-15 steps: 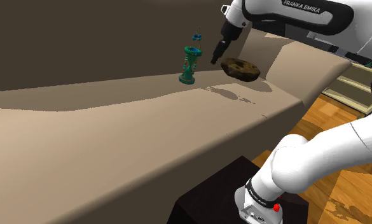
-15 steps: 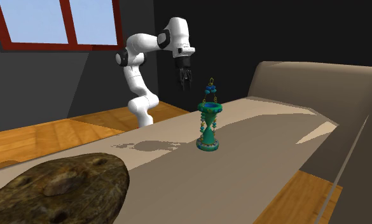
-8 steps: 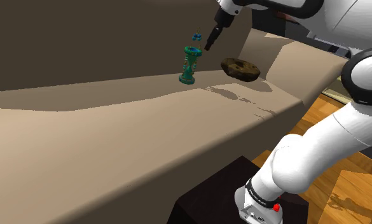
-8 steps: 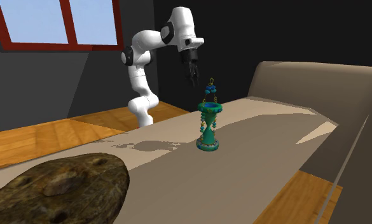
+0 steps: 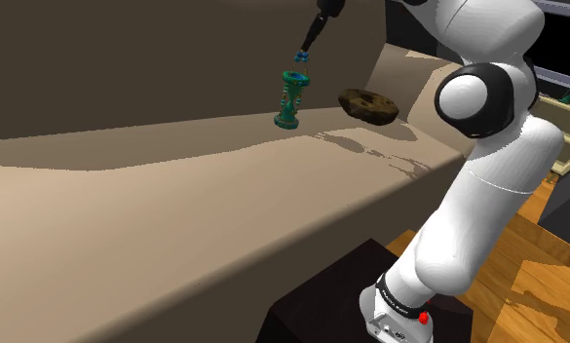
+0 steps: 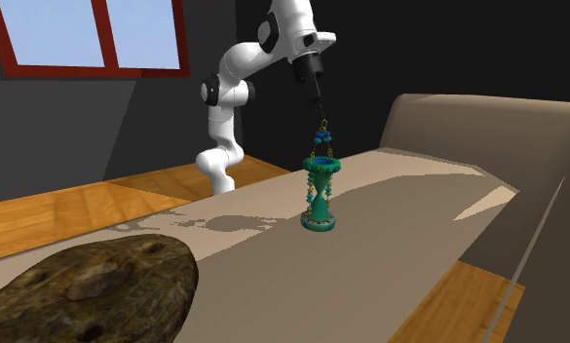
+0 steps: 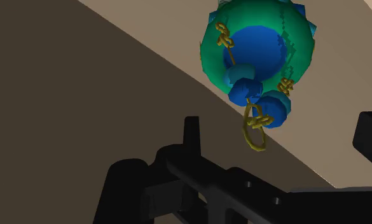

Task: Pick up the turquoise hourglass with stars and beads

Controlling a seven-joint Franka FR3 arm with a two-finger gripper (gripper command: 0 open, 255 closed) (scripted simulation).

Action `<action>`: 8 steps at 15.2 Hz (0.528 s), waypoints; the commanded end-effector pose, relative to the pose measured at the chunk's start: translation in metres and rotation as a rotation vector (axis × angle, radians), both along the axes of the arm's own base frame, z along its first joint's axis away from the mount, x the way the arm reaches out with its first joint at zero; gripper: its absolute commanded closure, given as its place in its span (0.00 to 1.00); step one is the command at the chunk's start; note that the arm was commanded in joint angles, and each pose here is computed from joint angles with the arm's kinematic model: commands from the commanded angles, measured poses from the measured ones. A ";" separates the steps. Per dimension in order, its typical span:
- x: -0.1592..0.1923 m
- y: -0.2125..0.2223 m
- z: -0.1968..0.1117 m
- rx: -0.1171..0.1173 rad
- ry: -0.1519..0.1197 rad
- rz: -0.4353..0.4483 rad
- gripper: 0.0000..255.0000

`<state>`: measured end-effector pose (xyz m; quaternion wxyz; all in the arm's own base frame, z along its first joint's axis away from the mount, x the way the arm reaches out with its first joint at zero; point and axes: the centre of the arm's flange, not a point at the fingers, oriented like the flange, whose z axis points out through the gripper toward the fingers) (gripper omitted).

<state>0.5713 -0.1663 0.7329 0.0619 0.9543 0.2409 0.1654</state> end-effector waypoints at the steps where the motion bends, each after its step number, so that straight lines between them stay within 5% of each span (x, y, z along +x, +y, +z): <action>1: 0.008 -0.004 0.004 -0.001 -0.009 0.021 0.00; 8: 0.008 -0.004 -0.036 -0.001 -0.009 0.021 0.00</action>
